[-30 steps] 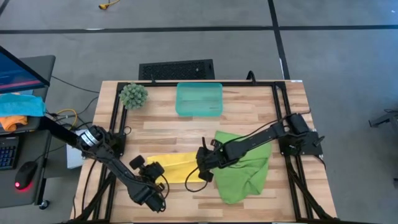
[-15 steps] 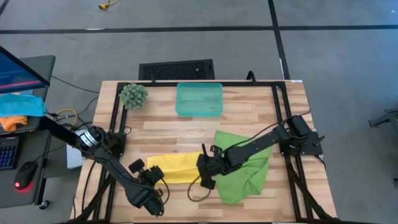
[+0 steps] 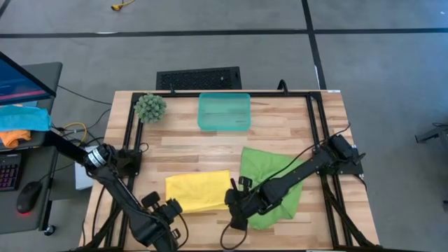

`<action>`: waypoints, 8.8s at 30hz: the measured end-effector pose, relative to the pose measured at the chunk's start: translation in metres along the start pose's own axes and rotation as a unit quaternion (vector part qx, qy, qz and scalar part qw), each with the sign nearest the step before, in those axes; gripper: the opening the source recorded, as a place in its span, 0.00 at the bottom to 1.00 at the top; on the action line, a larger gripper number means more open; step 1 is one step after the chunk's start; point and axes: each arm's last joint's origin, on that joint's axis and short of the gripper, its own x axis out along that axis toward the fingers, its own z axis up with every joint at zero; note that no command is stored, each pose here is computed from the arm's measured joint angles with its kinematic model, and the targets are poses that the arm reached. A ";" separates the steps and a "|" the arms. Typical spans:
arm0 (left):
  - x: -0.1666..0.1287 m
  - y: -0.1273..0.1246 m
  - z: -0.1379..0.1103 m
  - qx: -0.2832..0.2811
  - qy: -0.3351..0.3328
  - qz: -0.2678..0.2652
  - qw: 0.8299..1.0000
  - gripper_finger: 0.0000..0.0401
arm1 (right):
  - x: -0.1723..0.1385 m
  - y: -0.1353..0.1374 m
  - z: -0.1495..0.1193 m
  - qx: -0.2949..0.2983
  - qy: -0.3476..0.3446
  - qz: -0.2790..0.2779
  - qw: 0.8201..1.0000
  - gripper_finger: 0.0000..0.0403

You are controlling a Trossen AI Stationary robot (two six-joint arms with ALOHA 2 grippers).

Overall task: Roll microfiber towels into tight, uniform cylinder then place into a basket
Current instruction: Fold the yellow microfiber cloth

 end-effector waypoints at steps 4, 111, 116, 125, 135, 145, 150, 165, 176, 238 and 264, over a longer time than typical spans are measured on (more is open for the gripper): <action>-0.013 -0.002 -0.001 0.002 -0.005 -0.014 1.000 0.00 | 0.000 0.000 0.000 0.000 0.000 0.001 1.000 0.03; 0.110 0.036 0.009 0.025 -0.159 0.092 0.983 0.01 | 0.091 -0.096 0.016 -0.041 0.047 -0.012 0.998 0.27; 0.110 0.035 0.011 0.024 -0.159 0.088 0.983 0.00 | 0.098 -0.101 0.017 -0.032 0.049 -0.016 0.998 0.27; 0.110 0.034 0.011 0.036 -0.169 0.088 0.981 0.00 | 0.101 -0.103 0.015 -0.029 0.053 -0.018 0.998 0.27; 0.093 0.032 0.018 0.057 -0.248 0.047 0.966 0.00 | 0.101 -0.103 0.015 -0.028 0.054 -0.017 0.998 0.27; 0.024 0.078 0.024 0.017 -0.344 -0.039 0.938 0.00 | 0.101 -0.102 0.015 -0.029 0.057 -0.009 0.998 0.27; 0.051 0.091 0.020 -0.019 -0.360 -0.126 0.924 0.00 | 0.102 -0.102 0.015 -0.029 0.058 -0.008 0.998 0.27; 0.105 0.103 0.011 -0.069 -0.304 -0.238 0.920 0.00 | 0.102 -0.102 0.015 -0.028 0.057 -0.007 0.998 0.27; 0.131 0.099 0.021 -0.079 -0.258 -0.194 0.943 0.00 | 0.102 -0.102 0.015 -0.028 0.057 -0.007 0.998 0.27; 0.146 0.081 0.037 0.005 -0.248 0.053 0.967 0.00 | 0.085 -0.095 0.011 -0.038 0.074 -0.014 0.996 0.27; 0.095 0.086 0.064 -0.003 -0.176 0.106 0.979 0.00 | 0.000 -0.063 -0.023 -0.089 0.104 -0.186 0.973 0.27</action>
